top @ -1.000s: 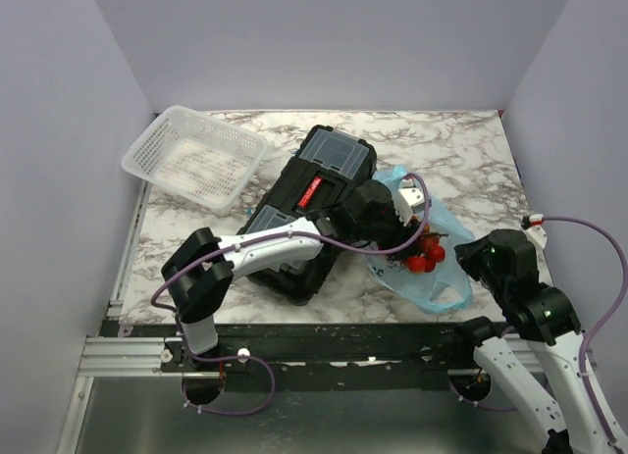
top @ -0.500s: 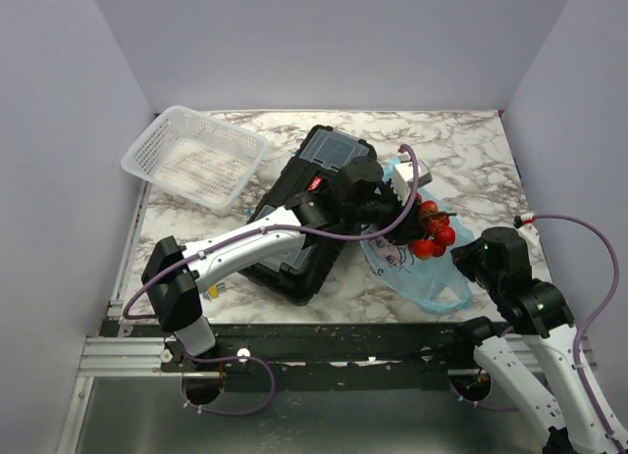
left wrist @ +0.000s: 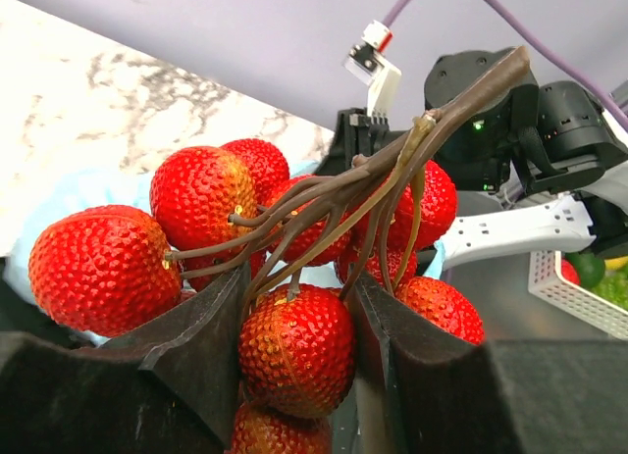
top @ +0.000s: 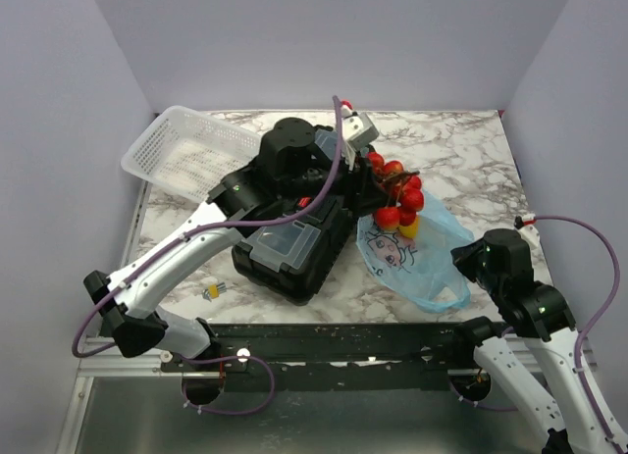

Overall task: Take the fake fruits out of the plastic bag
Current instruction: Take out the fake fruit from the plastic bag, then place the fake fruit in the bin.

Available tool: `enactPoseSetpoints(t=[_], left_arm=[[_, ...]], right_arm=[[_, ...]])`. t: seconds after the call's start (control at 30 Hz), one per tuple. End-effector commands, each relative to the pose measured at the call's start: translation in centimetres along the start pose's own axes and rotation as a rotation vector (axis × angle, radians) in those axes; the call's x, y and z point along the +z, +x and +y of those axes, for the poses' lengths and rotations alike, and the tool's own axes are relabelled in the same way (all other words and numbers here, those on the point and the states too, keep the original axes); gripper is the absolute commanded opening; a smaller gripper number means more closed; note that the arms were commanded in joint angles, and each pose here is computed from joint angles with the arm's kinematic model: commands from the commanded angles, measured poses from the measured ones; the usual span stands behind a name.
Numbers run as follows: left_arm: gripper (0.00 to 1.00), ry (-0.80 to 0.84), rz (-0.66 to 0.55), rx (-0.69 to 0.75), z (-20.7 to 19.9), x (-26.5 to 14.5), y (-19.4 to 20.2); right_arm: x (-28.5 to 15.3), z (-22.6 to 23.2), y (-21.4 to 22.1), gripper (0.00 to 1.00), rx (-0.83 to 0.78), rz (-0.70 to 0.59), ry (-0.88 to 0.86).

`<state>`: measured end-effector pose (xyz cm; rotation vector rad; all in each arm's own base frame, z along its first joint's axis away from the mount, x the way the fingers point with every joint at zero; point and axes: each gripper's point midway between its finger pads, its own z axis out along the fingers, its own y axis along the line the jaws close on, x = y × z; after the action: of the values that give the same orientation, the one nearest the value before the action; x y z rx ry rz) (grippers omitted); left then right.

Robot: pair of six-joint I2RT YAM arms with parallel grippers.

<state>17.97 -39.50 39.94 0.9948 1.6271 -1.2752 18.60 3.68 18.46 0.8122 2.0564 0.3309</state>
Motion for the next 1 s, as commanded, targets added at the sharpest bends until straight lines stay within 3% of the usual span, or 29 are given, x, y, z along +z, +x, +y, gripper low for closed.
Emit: enactPoseSetpoints(t=[0.0, 0.23, 0.5, 0.67, 0.9, 0.97], left_arm=[[0.0, -0.156, -0.059, 0.043, 2.6, -4.1, -3.3], [0.0, -0.53, -0.203, -0.067, 11.2, -10.5, -5.6], [0.0, -0.946, -0.398, -0.285, 20.2, -21.6, -3.6], [0.0, -1.071, -0.48, -0.487, 25.6, -26.6, -0.2], [0.0, -1.294, -0.534, -0.587, 32.7, -32.8, 3.2], [0.0, -1.281, -0.524, -0.611, 34.4, -33.1, 3.5]], right_arm=[[-0.2, 0.5, 0.1, 0.04, -0.008, -0.001, -0.044], [-0.5, 1.1, 0.3, 0.03, -0.023, 0.007, -0.091], [-0.7, 1.5, 0.6, 0.03, -0.04, 0.021, -0.128], [-1.0, 1.6, 0.6, 0.03, -0.04, 0.018, -0.145], [-1.0, 1.6, 0.7, 0.02, -0.047, 0.025, -0.144], [-0.8, 1.6, 0.8, 0.01, -0.05, 0.029, -0.136]])
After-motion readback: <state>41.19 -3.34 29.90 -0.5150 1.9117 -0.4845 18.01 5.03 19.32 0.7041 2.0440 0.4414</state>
